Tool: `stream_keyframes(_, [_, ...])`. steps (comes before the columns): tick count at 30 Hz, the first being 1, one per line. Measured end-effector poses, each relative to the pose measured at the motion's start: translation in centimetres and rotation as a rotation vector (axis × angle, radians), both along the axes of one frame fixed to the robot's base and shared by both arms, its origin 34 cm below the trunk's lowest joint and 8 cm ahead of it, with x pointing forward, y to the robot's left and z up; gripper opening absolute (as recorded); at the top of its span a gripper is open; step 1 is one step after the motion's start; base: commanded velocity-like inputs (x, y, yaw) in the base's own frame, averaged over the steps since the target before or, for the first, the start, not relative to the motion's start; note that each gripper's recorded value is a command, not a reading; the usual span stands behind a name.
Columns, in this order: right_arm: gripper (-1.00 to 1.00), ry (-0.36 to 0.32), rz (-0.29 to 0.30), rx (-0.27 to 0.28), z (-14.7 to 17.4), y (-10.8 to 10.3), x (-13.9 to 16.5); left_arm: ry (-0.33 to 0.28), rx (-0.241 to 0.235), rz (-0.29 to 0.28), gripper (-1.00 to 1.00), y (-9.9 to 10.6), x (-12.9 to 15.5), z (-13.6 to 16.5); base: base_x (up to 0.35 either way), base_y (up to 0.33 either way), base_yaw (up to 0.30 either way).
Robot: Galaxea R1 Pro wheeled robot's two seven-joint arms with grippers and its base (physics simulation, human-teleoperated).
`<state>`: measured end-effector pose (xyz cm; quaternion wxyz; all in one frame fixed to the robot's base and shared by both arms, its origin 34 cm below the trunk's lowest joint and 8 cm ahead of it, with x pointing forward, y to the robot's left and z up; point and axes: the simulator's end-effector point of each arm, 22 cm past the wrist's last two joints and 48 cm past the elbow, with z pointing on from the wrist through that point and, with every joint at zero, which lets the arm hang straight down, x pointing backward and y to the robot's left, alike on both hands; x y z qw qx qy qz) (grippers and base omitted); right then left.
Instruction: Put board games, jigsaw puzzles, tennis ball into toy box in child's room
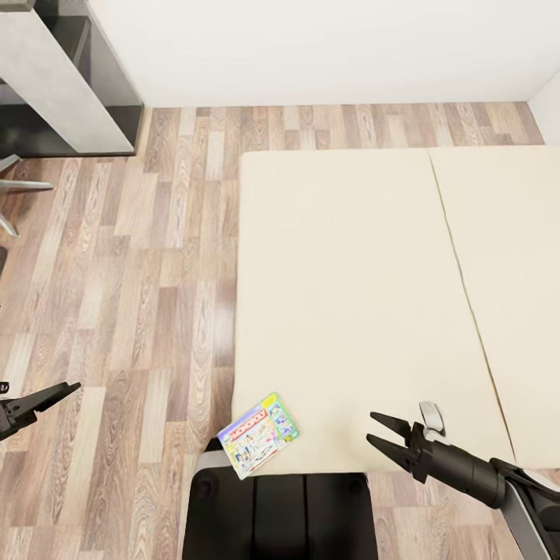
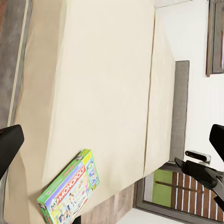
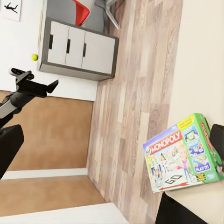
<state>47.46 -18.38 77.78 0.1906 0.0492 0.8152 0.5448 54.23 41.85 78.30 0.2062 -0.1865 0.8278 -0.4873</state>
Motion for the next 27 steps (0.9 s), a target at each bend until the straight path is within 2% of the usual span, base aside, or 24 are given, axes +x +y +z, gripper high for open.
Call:
stream_keyframes(13, [1.0, -0.05, -0.001, -0.008, 0.8, -0.1, 0.7, -0.021, 0.001, 0.0, 1.0, 0.0, 0.5, 0.9, 0.0, 0.0, 0.07])
stream_keyframes(27, [1.0, -0.069, -0.005, -0.013, 1.3, -0.3, 1.0, -0.045, 0.009, -0.004, 1.0, 0.0, 0.8, 1.7, 0.0, 0.0, 0.074])
